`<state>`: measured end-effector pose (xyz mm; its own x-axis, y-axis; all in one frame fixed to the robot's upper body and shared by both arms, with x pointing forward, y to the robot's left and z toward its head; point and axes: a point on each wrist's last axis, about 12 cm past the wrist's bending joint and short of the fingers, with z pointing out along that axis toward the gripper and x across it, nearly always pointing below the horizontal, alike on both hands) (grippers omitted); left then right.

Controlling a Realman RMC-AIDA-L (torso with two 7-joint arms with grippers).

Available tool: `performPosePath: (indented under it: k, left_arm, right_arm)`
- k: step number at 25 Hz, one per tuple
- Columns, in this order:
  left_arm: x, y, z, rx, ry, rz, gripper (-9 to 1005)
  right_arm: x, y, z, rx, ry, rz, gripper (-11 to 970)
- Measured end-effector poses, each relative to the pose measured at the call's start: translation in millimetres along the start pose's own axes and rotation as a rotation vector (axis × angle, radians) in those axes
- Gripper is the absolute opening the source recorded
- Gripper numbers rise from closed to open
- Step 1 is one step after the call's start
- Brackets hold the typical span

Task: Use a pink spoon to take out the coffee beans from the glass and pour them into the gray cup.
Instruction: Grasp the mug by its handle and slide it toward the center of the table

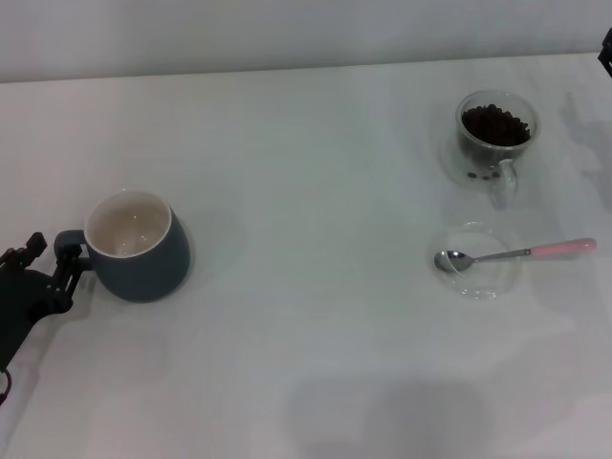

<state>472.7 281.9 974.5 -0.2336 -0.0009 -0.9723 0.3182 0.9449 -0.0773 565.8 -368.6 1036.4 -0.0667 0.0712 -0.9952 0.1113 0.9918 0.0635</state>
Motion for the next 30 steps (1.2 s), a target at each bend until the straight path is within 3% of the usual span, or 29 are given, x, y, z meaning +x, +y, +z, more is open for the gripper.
performPosePath:
  k: [7, 10, 15, 30]
  left_arm:
    - [-1, -3.9, 3, 0.016, -0.001, -0.002, 470]
    - [-1, -4.5, 3, 0.015, -0.002, -0.005, 225]
    - [-3, -5.8, 7, 0.025, -0.008, 0.000, 129]
    - [-20, -28.4, 45, 0.143, 0.020, 0.075, 129]
  right_arm:
    - [0, 0.2, 0, -0.001, 0.000, -0.001, 767]
    - [0, 0.1, 0, -0.001, 0.000, -0.001, 767]
    - [0, 0.1, 0, -0.001, 0.000, -0.001, 767]
    - [-4, 10.5, 7, -0.025, -0.015, 0.007, 766]
